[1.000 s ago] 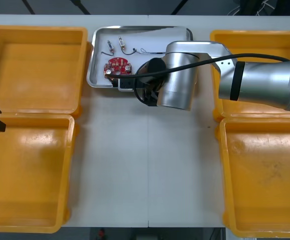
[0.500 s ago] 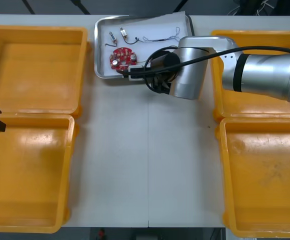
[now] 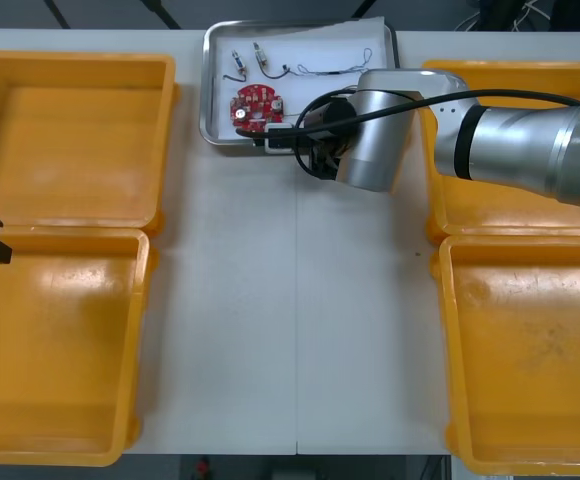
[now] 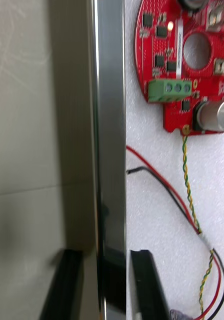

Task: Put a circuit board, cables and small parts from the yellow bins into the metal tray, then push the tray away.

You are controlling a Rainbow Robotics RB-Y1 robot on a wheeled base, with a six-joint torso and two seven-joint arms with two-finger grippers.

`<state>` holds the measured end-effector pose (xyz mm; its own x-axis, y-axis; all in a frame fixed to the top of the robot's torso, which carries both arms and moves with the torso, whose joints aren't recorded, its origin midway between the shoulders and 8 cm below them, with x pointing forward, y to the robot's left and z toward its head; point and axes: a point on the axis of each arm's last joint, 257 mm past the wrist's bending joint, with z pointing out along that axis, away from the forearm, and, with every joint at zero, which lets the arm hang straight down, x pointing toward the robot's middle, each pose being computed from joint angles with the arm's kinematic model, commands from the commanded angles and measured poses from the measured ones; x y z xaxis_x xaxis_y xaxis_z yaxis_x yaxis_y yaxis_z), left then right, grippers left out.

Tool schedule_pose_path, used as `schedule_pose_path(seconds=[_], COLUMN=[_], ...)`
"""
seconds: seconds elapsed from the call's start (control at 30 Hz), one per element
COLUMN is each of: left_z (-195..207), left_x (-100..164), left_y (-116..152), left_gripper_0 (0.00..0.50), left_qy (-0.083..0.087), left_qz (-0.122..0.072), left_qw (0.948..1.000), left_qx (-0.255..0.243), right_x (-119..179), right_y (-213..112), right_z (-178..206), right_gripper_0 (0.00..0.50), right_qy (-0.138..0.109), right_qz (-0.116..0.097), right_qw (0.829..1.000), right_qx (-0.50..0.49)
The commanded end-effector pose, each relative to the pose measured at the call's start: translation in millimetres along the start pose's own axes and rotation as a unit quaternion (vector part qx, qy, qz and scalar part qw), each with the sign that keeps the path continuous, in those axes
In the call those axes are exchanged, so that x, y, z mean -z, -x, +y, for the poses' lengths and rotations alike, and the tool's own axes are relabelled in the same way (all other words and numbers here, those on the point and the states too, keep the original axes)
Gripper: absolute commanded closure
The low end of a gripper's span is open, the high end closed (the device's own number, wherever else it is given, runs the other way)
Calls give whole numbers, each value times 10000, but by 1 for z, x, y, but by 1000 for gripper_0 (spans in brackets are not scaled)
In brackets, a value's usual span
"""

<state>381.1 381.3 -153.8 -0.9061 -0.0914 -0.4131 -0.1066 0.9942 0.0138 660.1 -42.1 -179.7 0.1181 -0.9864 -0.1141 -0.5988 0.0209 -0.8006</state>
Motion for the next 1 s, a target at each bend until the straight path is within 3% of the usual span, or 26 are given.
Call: schedule_pose_path(seconds=[0.03, 0.17, 0.3, 0.57, 0.8, 1.0], left_z=[12, 12, 12, 12, 12, 12], left_x=[14, 14, 14, 14, 14, 14], left_y=[11, 11, 11, 11, 11, 11], left_gripper_0=[0, 0, 0, 0, 0, 0], left_qy=[210, 210, 210, 210, 210, 210], left_qz=[-199, -199, -199, -199, -199, -199], left_qw=[9987, 9987, 9987, 9987, 9987, 9987], left_qx=[-408, -408, -408, -408, -408, -408], right_x=[12, 21, 32, 62, 101, 136], right_y=[15, 17, 27, 43, 48, 45], right_z=[-26, -37, -41, -36, -28, -21], right_gripper_0=[0, 0, 0, 0, 0, 0], right_qy=[-91, -145, -60, 476, 1116, 1242], right_qz=[70, 195, 156, 236, 457, 698], right_qw=[9998, 9993, 9998, 9962, 9781, 9505], right_qx=[130, 282, 83, -694, -1699, -2762])
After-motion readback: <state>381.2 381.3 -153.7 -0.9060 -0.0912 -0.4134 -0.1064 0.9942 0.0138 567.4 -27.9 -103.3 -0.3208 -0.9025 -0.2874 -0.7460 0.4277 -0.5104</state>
